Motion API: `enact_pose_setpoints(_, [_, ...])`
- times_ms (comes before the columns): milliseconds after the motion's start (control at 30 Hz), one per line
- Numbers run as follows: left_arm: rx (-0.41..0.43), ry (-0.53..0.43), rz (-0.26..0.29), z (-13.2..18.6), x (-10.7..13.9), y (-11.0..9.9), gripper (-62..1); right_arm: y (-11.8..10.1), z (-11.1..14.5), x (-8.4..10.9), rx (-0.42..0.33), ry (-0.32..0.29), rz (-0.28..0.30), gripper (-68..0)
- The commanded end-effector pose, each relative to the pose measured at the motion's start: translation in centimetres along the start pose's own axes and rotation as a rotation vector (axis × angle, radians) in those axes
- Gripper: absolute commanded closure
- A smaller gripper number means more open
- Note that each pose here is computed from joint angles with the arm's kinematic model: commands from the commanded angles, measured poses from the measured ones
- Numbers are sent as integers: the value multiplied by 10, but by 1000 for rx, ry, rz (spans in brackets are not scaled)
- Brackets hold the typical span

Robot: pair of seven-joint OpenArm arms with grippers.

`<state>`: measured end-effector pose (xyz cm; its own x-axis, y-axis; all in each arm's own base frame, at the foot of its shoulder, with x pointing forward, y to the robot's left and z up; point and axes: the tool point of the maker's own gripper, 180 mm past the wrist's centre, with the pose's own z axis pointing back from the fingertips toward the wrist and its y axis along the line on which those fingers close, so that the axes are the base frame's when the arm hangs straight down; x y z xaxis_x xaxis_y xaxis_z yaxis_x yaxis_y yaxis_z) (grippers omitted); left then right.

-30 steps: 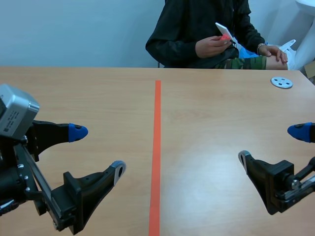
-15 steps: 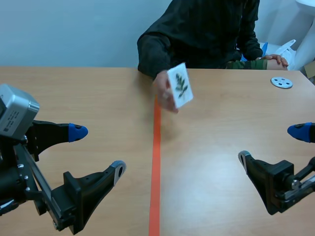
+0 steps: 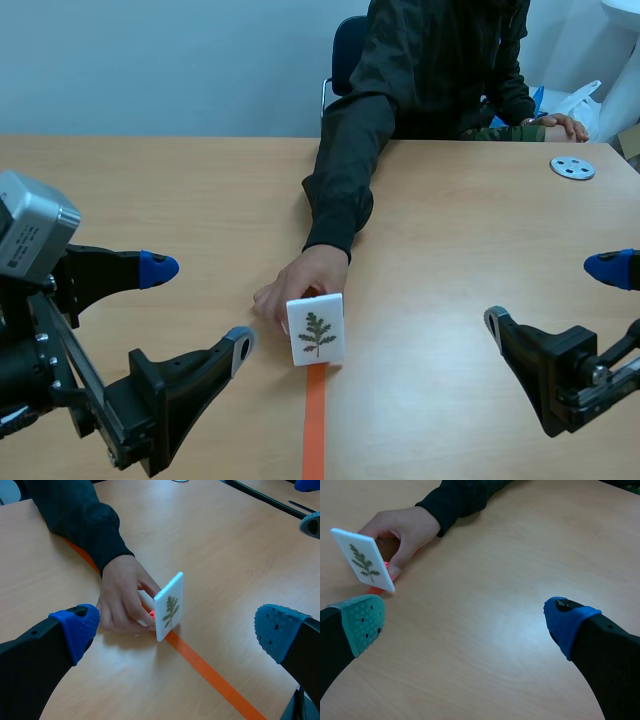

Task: Sort the leaf by its shape. The table is split by an orange tape line. A compound leaf with several leaflets goes to the left side, a simple leaf with one blade goes to the right side. Return to the home posture when a red brick is placed on the table.

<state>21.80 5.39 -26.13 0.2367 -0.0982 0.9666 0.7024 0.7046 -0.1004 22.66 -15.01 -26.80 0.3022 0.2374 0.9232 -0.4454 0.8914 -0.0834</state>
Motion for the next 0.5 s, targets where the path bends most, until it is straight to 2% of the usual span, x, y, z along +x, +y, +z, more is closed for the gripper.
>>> enact_pose_setpoints(0, [5,-29,7,0,6,1,-623,-1,-1,12,4,-40,9,-679])
enact_pose_setpoints(367, [5,-29,7,0,6,1,-623,-1,-2,11,4,-38,10,-679])
enact_pose_setpoints(467, [5,-29,7,0,6,1,-623,2,-5,8,31,-5,21,-679])
